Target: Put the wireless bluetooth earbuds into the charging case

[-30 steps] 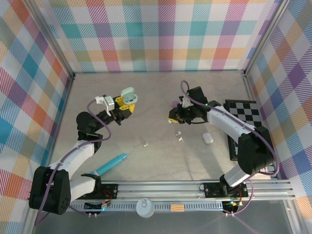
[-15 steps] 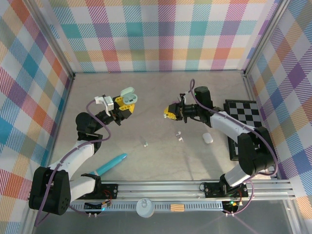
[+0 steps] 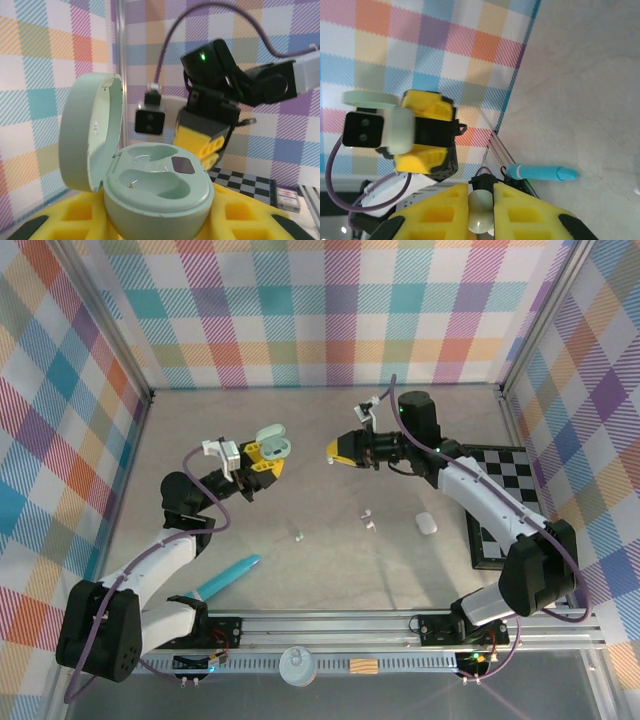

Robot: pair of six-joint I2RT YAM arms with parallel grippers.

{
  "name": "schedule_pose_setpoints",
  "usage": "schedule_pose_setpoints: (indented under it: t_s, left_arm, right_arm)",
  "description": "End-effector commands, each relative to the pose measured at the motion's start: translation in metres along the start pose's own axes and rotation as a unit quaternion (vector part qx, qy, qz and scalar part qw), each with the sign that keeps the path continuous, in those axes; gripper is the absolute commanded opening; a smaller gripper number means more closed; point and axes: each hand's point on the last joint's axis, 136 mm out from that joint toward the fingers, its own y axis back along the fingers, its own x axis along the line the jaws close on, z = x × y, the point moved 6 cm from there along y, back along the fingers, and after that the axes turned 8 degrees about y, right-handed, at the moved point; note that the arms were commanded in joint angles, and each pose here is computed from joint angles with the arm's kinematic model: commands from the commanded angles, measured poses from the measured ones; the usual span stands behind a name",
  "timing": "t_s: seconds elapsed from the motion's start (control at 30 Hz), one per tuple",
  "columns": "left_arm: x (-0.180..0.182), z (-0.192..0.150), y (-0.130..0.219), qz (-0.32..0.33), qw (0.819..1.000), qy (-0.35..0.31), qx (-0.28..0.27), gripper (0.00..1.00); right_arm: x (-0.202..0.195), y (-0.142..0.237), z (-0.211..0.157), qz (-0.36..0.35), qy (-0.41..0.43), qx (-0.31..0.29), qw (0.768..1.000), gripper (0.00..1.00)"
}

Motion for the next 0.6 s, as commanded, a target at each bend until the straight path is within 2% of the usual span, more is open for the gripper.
schedule_pose_setpoints:
  t_s: [0.0, 0.17, 0.57]
  left_arm:
    - [-0.010, 0.004, -0.007, -0.030, 0.999, -0.018, 0.004, 0.32]
    - [-0.016, -0.001, -0.012, -0.042, 0.999, -0.012, 0.016, 0.32]
    - [-0.022, -0.005, -0.018, -0.060, 0.998, -0.002, 0.026, 0.32]
  right_arm:
    - [0.027, -0.002, -0.003, -0.001, 0.067, 0.021, 0.998, 0.15]
    - [0.053, -0.010, 0.002, 0.010, 0.123, 0.025, 0.992, 0.15]
    - [0.072, -0.033, 0.000, 0.028, 0.173, 0.042, 0.984, 0.16]
